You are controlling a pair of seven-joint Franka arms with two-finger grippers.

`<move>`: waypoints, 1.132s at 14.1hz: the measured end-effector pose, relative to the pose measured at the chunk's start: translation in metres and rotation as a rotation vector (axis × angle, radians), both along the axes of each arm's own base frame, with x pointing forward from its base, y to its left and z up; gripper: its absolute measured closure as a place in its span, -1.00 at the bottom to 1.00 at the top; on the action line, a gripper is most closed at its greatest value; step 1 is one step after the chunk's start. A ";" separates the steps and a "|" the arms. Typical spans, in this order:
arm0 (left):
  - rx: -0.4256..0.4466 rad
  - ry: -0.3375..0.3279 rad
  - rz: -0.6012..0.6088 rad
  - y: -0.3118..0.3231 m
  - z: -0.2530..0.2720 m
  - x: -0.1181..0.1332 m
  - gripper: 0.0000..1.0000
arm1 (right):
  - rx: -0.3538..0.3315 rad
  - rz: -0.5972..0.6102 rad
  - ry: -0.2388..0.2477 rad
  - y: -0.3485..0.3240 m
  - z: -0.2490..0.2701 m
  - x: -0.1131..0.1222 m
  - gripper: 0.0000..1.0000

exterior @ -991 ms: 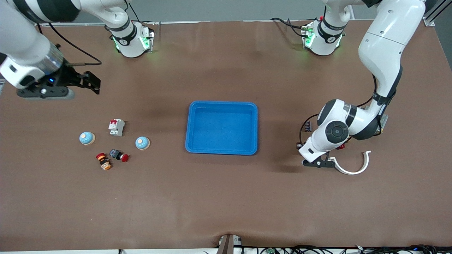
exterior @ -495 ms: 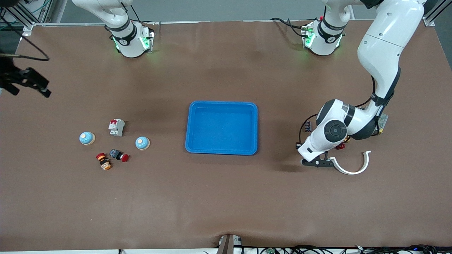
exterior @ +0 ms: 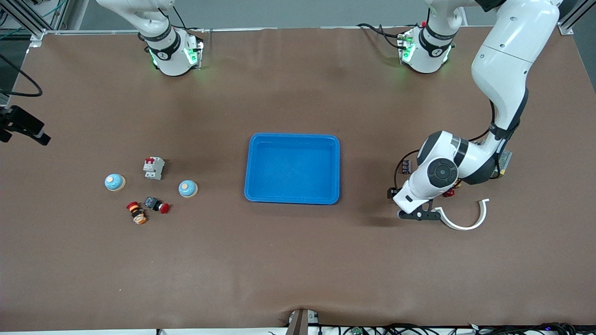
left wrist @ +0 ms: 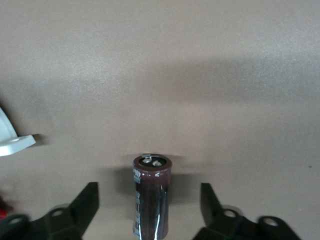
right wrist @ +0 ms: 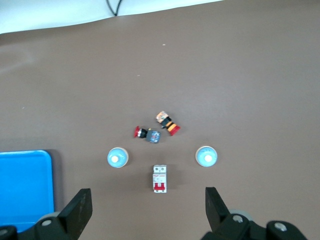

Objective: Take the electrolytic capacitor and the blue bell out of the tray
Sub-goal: 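Release the bell with the right gripper while the left gripper sets the capacitor down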

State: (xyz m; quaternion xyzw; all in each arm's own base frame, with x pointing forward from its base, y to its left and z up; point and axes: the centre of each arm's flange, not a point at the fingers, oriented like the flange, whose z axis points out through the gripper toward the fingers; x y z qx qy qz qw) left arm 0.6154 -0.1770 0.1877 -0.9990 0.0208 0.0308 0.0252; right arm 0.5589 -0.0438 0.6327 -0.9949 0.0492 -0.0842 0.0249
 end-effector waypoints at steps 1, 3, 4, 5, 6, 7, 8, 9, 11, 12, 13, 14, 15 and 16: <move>0.001 -0.002 0.009 0.000 0.002 0.001 -1.00 | -0.015 0.017 -0.022 0.008 0.002 0.003 -1.00; 0.009 -0.004 0.013 0.001 0.010 0.003 -1.00 | -0.046 0.038 -0.060 0.018 0.000 0.009 -1.00; 0.013 -0.007 0.013 0.002 0.015 0.003 -1.00 | -0.049 0.040 -0.066 0.019 -0.007 0.011 -1.00; 0.016 -0.012 0.014 0.002 0.020 0.004 -1.00 | -0.052 0.037 -0.065 0.017 -0.015 0.013 -1.00; 0.017 -0.018 0.015 0.002 0.024 0.005 -1.00 | -0.053 0.034 -0.063 0.015 -0.020 0.014 -1.00; 0.018 -0.022 0.016 0.003 0.028 0.007 -1.00 | -0.054 0.032 -0.063 0.014 -0.021 0.014 -1.00; 0.020 -0.025 0.020 0.004 0.032 0.009 -1.00 | -0.054 0.031 -0.065 0.013 -0.021 0.014 -1.00; 0.022 -0.028 0.025 0.006 0.036 0.011 -1.00 | -0.054 0.031 -0.066 0.013 -0.021 0.014 -1.00; 0.026 -0.030 0.038 0.013 0.041 0.017 -1.00 | -0.054 0.030 -0.066 0.012 -0.021 0.014 -1.00; 0.026 -0.032 0.043 0.016 0.041 0.018 -1.00 | -0.054 0.030 -0.066 0.012 -0.021 0.014 -1.00; 0.026 -0.034 0.047 0.018 0.042 0.020 -1.00 | -0.054 0.030 -0.066 0.012 -0.021 0.014 -1.00; 0.026 -0.038 0.050 0.019 0.044 0.022 -1.00 | -0.054 0.030 -0.065 0.012 -0.021 0.014 -1.00; 0.025 -0.042 0.051 0.019 0.045 0.023 -1.00 | -0.054 0.030 -0.064 0.012 -0.021 0.014 -1.00; 0.024 -0.047 0.052 0.019 0.048 0.025 -1.00 | -0.054 0.030 -0.062 0.012 -0.021 0.014 -1.00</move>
